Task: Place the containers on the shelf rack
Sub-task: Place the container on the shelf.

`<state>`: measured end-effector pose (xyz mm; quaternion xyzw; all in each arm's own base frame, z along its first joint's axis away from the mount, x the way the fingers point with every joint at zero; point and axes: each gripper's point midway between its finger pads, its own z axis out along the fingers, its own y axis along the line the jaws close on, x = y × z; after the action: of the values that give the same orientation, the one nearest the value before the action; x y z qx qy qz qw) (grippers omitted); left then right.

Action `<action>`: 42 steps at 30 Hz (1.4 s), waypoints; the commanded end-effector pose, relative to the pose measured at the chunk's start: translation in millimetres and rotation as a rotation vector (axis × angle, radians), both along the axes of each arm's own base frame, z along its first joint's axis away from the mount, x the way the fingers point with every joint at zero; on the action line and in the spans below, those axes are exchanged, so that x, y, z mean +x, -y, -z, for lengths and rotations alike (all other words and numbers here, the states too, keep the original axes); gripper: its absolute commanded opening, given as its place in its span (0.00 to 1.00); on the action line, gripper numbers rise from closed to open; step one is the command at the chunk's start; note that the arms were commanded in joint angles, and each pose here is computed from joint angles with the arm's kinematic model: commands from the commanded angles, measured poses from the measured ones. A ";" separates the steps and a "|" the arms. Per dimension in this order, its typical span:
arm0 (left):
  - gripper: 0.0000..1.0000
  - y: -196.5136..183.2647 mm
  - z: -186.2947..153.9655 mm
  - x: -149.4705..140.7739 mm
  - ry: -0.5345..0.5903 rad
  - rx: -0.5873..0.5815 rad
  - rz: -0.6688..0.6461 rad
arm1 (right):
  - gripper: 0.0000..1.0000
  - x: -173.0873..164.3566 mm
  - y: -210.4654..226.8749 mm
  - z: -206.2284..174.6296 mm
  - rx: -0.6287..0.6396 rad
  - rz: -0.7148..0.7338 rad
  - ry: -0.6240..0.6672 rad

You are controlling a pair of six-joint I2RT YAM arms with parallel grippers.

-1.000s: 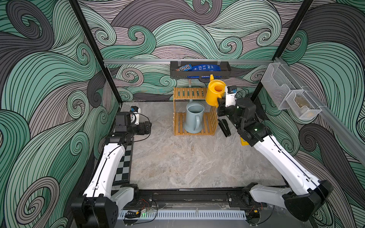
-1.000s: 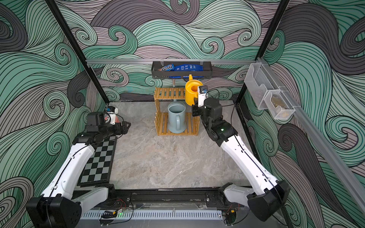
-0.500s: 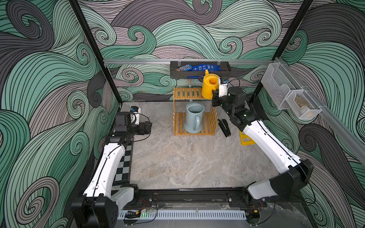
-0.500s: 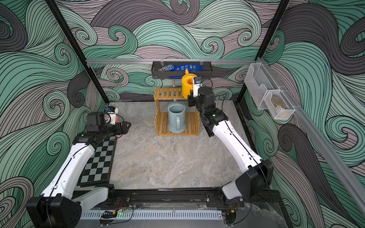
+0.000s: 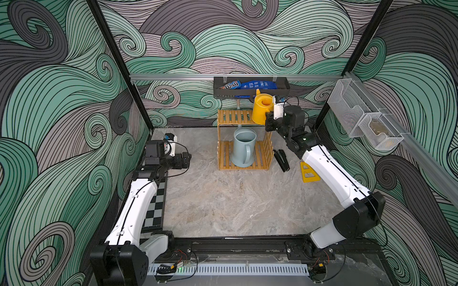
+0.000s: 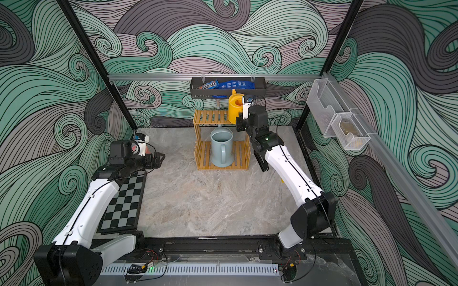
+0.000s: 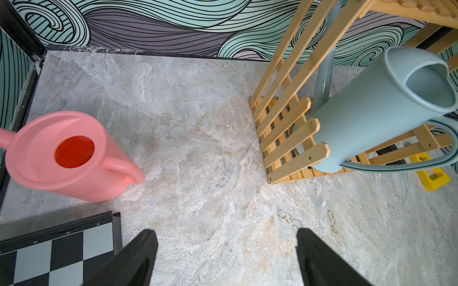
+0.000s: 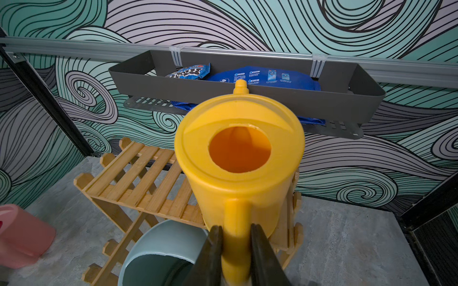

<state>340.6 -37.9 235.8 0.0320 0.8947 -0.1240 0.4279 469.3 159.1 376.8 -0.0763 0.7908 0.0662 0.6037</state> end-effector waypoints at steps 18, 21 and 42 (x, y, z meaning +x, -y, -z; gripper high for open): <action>0.91 -1.2 -5.8 2.3 0.012 -0.003 -0.002 | 0.54 -4.8 -7.4 -32.1 0.088 -0.037 0.043; 0.92 -8.0 -2.9 4.3 0.013 0.025 -0.032 | 0.59 -14.1 -4.3 -42.7 0.088 -0.041 0.059; 0.99 -58.5 21.1 13.1 0.001 0.194 -0.271 | 0.98 -108.6 51.6 -35.6 0.019 0.025 0.138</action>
<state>347.6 7.9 210.6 -0.0263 0.9054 -0.0034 0.4238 367.0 117.6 412.7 -0.0696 0.7529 0.0787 0.6497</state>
